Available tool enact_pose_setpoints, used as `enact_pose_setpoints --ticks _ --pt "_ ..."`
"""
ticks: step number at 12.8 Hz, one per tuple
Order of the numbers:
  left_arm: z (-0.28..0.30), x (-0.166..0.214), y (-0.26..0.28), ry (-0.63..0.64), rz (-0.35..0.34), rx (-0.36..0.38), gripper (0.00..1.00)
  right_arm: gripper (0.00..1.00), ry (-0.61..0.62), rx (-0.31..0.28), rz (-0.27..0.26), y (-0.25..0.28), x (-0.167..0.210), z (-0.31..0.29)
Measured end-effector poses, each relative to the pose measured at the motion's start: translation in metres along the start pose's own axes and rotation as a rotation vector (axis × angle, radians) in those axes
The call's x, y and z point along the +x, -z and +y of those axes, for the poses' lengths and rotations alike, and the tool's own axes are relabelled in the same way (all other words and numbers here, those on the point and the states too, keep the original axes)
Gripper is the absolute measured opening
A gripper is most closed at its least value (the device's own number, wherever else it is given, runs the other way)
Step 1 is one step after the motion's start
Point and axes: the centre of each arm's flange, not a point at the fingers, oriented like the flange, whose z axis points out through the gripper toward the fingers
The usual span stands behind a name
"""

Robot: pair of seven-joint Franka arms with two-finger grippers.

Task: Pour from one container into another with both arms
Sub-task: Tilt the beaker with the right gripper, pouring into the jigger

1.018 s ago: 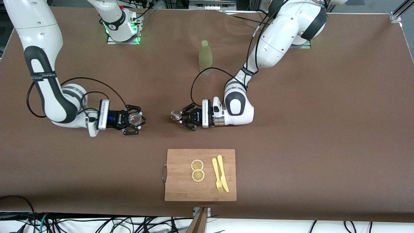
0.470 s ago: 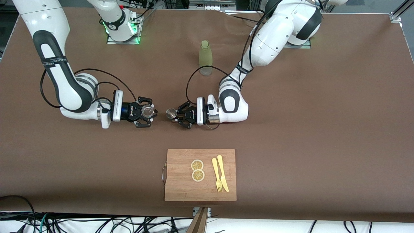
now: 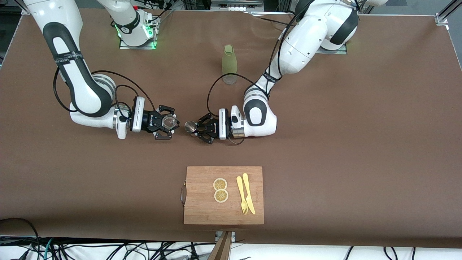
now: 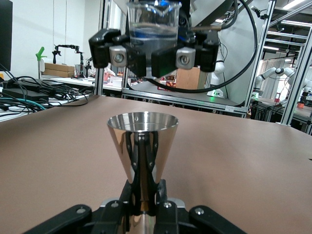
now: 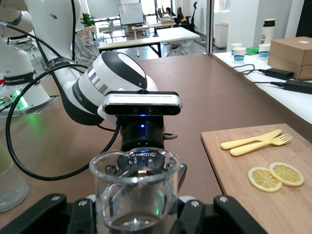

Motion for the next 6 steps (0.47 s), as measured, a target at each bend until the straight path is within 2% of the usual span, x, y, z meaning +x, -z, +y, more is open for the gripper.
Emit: enact_pose_setpoints --ticks 2,6 --pt "0.0 -0.001 -0.001 0.0 0.0 -0.001 0.21 0.15 -0.01 -0.025 -0.041 -0.001 0.011 0.0" --pt "0.0 -0.001 -0.001 0.0 -0.001 -0.001 0.21 0.15 -0.003 -0.046 -0.091 -0.006 0.022 -0.003"
